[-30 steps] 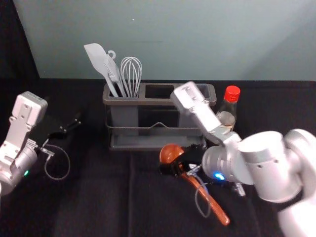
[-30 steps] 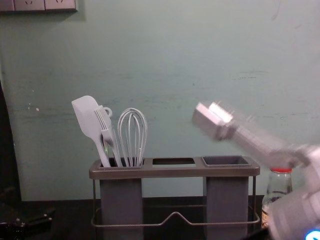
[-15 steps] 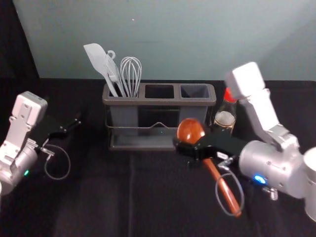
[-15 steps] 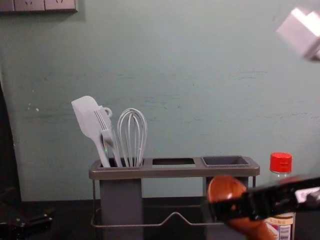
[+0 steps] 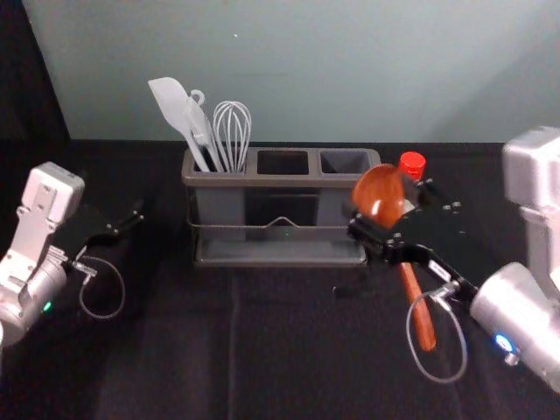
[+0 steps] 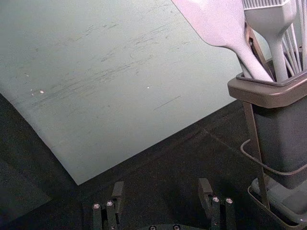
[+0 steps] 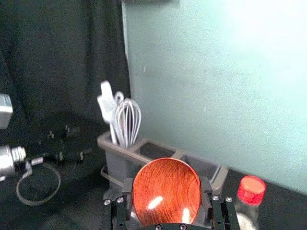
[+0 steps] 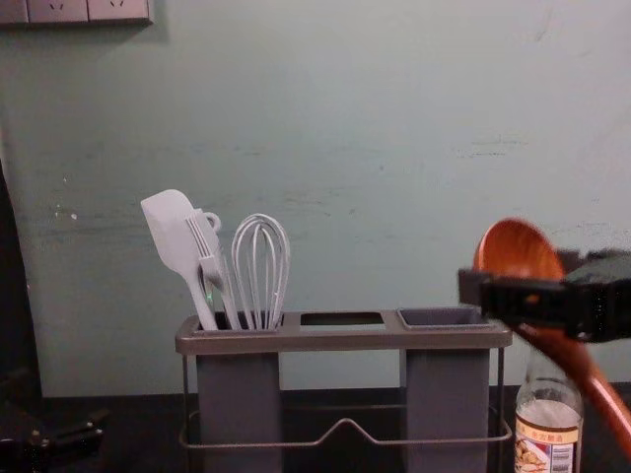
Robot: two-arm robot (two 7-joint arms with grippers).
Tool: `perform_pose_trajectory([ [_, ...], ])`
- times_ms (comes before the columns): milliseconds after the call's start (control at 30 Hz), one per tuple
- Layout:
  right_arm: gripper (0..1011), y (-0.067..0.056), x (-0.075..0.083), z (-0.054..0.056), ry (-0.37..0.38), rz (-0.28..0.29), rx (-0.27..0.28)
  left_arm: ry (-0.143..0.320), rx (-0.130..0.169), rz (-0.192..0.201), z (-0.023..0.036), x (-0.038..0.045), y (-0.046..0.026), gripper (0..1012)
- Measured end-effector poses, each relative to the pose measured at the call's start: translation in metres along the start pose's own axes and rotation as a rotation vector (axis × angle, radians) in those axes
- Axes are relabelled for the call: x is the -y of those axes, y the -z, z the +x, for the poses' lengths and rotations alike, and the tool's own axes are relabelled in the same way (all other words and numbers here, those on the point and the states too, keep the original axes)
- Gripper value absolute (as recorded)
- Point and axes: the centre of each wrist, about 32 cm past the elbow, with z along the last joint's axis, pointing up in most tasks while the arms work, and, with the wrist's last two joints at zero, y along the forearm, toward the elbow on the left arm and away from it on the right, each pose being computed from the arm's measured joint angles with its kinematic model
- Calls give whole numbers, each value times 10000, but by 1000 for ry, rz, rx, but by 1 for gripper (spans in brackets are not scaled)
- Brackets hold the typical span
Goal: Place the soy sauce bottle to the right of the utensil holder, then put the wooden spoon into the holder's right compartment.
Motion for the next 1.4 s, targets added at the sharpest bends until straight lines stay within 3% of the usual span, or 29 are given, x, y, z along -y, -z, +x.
perform_pose_trajectory([
  [133, 838, 111, 79, -16, 19, 93, 23, 0, 0, 0, 0, 0, 0, 1000],
  [267, 838, 217, 106, -23, 40, 133, 24, 0, 0, 0, 0, 0, 0, 1000],
  [433, 838, 275, 109, -26, 47, 131, 13, 0, 0, 0, 0, 0, 0, 1000],
  [1267, 838, 265, 95, -30, 45, 127, 14, 0, 0, 0, 0, 0, 0, 1000],
  [1400, 838, 227, 27, 13, 36, 142, 25, 0, 0, 0, 0, 0, 0, 1000],
])
